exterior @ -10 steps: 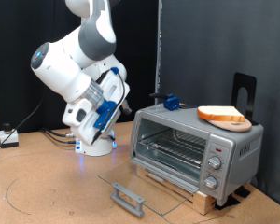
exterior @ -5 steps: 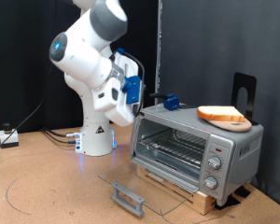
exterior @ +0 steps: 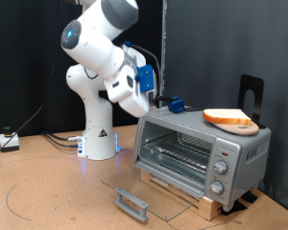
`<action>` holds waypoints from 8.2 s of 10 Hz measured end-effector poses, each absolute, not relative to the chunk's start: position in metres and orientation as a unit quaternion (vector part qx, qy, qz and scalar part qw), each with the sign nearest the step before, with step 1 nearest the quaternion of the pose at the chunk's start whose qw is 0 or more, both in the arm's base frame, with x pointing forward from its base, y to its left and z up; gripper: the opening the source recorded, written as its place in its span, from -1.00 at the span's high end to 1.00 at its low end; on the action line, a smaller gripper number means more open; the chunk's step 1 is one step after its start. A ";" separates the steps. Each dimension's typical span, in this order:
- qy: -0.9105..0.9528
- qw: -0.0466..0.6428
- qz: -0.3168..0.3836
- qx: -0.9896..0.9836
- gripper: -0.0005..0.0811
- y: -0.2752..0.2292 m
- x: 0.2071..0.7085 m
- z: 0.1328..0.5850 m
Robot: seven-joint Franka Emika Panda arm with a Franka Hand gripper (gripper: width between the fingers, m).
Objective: Make a piece of toast with the oven
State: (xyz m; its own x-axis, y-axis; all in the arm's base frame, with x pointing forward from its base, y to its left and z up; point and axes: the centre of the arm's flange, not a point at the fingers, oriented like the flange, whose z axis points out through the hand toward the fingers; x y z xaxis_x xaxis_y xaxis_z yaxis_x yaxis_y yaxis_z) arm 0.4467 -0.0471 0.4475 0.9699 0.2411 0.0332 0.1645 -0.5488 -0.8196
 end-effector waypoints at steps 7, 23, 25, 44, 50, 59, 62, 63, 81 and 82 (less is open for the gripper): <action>-0.372 0.439 0.032 -0.817 -0.99 0.006 0.423 0.510; -0.374 0.383 -0.135 -0.834 -0.99 0.085 0.307 0.515; -0.389 0.362 -0.107 -0.840 -0.99 0.088 0.284 0.504; -0.399 0.246 -0.075 -0.880 -0.99 0.128 0.266 0.428; -0.393 0.233 -0.072 -0.887 -0.99 0.139 0.266 0.408; -0.382 0.231 -0.061 -0.893 -0.99 0.162 0.272 0.378; -0.380 0.231 -0.060 -0.893 -0.99 0.164 0.273 0.374; -0.379 0.233 -0.058 -0.894 -0.99 0.164 0.273 0.372; -0.357 0.281 -0.145 -0.879 -0.14 0.122 0.290 0.425; -0.346 0.269 -0.152 -0.886 -0.14 0.107 0.295 0.427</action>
